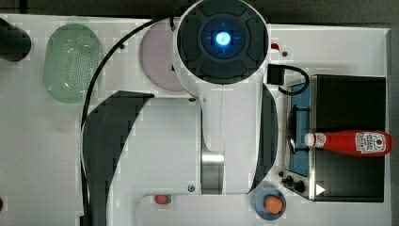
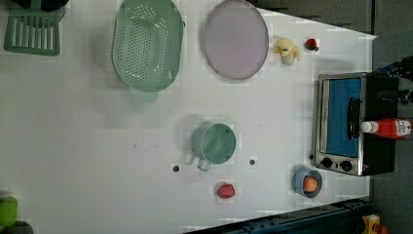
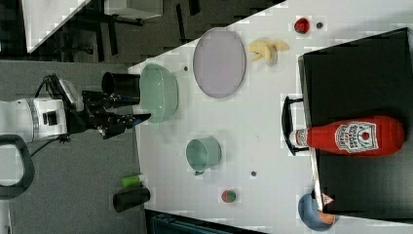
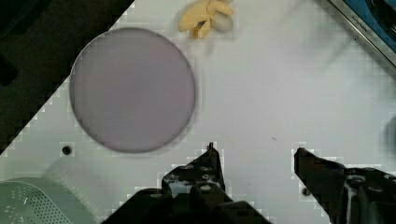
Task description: Pick Ketchup from oven and place it on table.
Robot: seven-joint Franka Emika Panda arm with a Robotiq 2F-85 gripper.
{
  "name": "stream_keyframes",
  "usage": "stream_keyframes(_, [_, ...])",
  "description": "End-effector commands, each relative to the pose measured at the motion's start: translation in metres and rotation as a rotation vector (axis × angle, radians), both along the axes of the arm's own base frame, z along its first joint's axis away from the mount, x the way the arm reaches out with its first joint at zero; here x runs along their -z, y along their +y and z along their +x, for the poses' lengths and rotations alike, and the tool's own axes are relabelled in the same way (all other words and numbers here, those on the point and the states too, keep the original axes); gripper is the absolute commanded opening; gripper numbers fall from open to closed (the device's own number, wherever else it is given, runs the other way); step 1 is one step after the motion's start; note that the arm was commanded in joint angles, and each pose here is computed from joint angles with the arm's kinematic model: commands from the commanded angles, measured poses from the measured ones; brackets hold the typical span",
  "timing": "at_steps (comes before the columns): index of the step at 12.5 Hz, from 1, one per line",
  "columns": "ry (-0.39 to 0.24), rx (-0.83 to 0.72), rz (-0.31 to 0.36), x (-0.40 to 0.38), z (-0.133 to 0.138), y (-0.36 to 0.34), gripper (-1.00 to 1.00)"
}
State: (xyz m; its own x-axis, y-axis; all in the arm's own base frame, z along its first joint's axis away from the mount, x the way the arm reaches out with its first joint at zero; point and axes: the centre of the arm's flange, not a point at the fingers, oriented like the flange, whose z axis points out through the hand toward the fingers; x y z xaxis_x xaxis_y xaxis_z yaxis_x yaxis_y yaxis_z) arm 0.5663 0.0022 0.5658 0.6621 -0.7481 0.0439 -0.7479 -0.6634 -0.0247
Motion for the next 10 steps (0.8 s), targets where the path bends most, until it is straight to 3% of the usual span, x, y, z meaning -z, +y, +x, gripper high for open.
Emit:
stream_keyframes(1, [0.021,0.129,0.069,-0.056,-0.107,-0.015,0.52])
stream_keyframes(2, [0.022,0.129,0.069,-0.056,-0.107,-0.015,0.67])
stream_keyframes(3, [0.023,0.13,0.069,-0.056,-0.107,-0.015,0.94])
stream_keyframes(4, [0.024,0.133,0.069,-0.055,-0.106,-0.017,1.0])
stream_keyframes(8, [0.05,0.212,0.082,-0.039,-0.099,-0.058,1.0])
stream_keyframes(10, [0.057,0.323,0.102,-0.021,-0.094,-0.117,1.0])
